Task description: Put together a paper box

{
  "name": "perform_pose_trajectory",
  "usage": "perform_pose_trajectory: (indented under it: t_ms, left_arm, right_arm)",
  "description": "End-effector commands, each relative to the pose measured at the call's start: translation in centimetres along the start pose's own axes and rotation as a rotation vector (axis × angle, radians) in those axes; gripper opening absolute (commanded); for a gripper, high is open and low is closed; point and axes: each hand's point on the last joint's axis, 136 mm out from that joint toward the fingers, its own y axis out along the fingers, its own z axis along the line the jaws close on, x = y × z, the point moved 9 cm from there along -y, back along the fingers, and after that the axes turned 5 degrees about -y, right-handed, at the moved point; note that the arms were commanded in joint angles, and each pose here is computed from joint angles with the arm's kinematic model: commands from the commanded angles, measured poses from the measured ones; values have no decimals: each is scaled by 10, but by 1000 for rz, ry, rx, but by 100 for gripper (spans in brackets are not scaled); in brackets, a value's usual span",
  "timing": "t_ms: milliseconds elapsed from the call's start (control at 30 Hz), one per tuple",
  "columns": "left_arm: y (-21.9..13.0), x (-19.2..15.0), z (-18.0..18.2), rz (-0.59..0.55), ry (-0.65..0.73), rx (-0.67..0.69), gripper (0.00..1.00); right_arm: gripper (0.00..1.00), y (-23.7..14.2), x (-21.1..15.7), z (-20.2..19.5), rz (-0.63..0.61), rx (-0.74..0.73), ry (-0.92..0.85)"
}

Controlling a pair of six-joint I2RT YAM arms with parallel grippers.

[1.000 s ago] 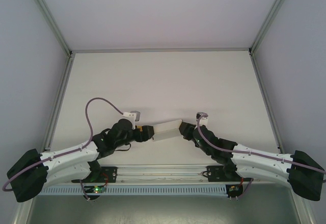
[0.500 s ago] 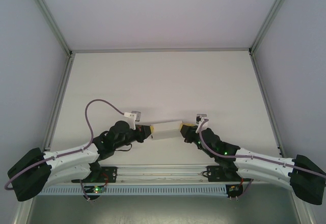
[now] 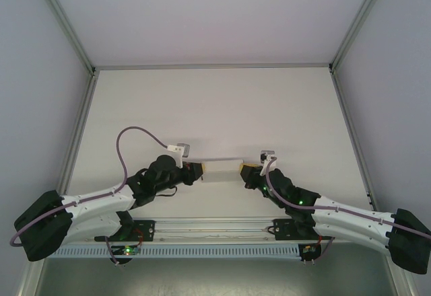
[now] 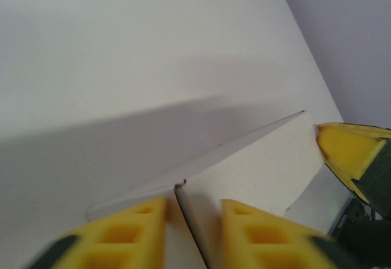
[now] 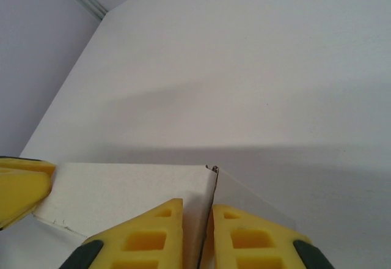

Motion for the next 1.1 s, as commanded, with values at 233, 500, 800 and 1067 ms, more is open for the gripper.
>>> perform_pose_trajectory:
  t_ms: [233,500,800,1067]
  left_arm:
    - [-13,17,-1,41,93,259,89]
    - [-44,59,-27,-96,160,436,100]
    - [-70,96,-8,-139,81,632,100]
    - [-85,95,16,-156,30,658,100]
  right_arm:
    - [38,-10,5,-1,186,-191,-93]
    - [62,-17,55,35,95,-112,-169]
    - [99,-10,68,91,329,279,-842]
    - [98,32,52,82,589,240,-1355]
